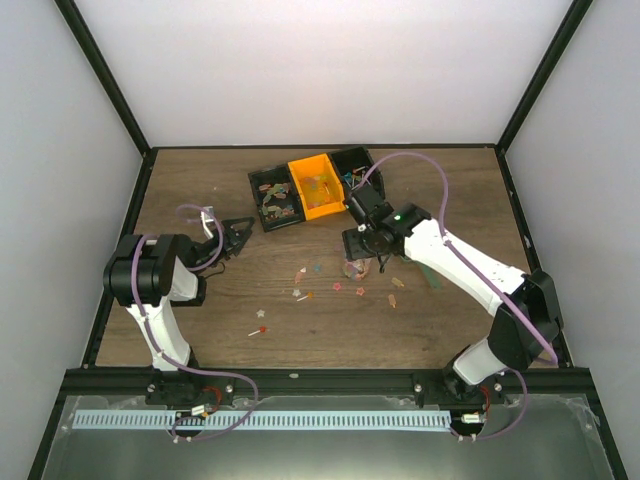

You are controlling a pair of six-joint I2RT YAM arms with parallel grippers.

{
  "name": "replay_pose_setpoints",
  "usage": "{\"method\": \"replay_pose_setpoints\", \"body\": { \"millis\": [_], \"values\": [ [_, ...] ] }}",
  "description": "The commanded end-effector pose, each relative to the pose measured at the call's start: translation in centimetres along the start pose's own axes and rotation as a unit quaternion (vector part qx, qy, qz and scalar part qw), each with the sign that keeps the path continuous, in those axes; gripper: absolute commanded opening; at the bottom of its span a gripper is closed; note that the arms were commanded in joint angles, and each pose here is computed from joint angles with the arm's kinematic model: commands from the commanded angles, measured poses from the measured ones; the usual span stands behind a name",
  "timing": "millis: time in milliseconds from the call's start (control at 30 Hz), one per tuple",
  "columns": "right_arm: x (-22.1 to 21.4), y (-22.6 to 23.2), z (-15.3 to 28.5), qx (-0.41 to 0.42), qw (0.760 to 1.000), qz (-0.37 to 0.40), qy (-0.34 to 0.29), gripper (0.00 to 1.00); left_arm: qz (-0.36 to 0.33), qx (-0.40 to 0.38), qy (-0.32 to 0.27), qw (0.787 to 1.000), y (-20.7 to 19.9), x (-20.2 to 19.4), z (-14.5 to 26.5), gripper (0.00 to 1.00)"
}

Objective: Pack the candies
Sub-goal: Close the box lid on the packing bottle.

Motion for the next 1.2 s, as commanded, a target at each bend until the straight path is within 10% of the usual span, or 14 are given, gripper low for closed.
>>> {"method": "replay_pose_setpoints", "body": {
  "millis": [0, 1167],
  "values": [
    [-0.2, -0.4, 0.8, -0.008, 1.0, -0.005, -0.013, 0.62, -0.098, -0.065, -0.039, 0.992, -2.9, 1.5, 0.1, 1.0],
    [-1.8, 1.0, 0.6, -0.021, 1.0, 0.008, -0.004, 0.62, -0.096, -0.064, -0.036, 0.993, -2.7, 1.4, 0.0, 1.0]
  ]
}}
Point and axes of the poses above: each gripper's point midway between its finger pads, its own z axis back along the fingers, its own y axis along the line the jaws close on, x = y × z, the point moved 5 cm from there along z, back along the fingers, and after that the axes turned 14 degrees about -z, right-handed, at the moved point
